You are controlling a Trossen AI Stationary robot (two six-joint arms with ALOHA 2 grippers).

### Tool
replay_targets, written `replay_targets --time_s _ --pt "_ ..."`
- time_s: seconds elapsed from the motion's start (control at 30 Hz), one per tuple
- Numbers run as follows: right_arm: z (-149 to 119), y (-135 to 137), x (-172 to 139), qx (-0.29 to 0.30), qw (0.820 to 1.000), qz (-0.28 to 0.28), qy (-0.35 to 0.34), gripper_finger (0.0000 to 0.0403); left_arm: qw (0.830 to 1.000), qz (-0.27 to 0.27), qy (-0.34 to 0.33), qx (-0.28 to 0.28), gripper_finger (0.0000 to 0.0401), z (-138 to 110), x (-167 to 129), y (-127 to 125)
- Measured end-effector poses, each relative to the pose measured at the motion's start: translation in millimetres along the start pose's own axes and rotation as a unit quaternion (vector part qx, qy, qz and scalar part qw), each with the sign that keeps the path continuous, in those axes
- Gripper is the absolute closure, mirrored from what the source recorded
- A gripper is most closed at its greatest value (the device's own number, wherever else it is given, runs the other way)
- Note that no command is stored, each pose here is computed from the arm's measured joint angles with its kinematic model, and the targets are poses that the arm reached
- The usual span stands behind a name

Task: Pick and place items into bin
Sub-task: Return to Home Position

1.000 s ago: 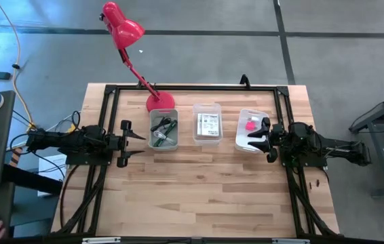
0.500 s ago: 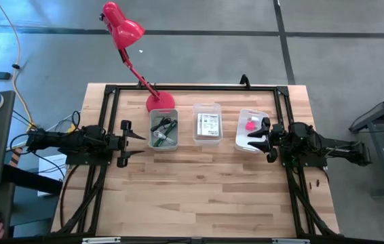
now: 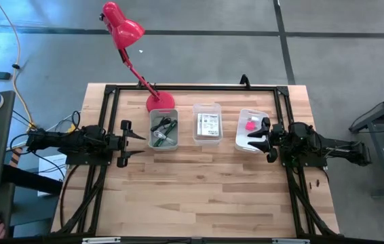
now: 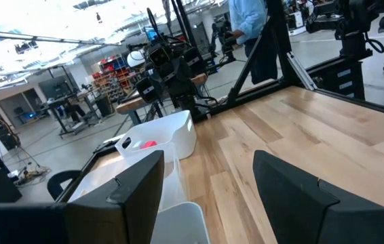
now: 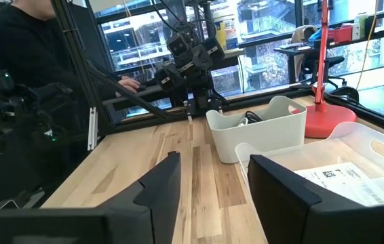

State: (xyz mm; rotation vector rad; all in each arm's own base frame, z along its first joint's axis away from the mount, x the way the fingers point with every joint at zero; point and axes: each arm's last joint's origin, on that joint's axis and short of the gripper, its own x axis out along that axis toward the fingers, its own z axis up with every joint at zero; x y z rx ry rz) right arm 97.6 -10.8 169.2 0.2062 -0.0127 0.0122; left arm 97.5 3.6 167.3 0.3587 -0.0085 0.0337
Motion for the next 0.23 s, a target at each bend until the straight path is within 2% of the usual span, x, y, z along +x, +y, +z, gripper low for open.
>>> replay_targets --time_s 0.23 --pt "0.0 0.0 0.0 0.000 1.000 0.000 0.000 0.0242 1.000 0.000 0.000 0.000 0.0185 0.0 0.0 0.0"
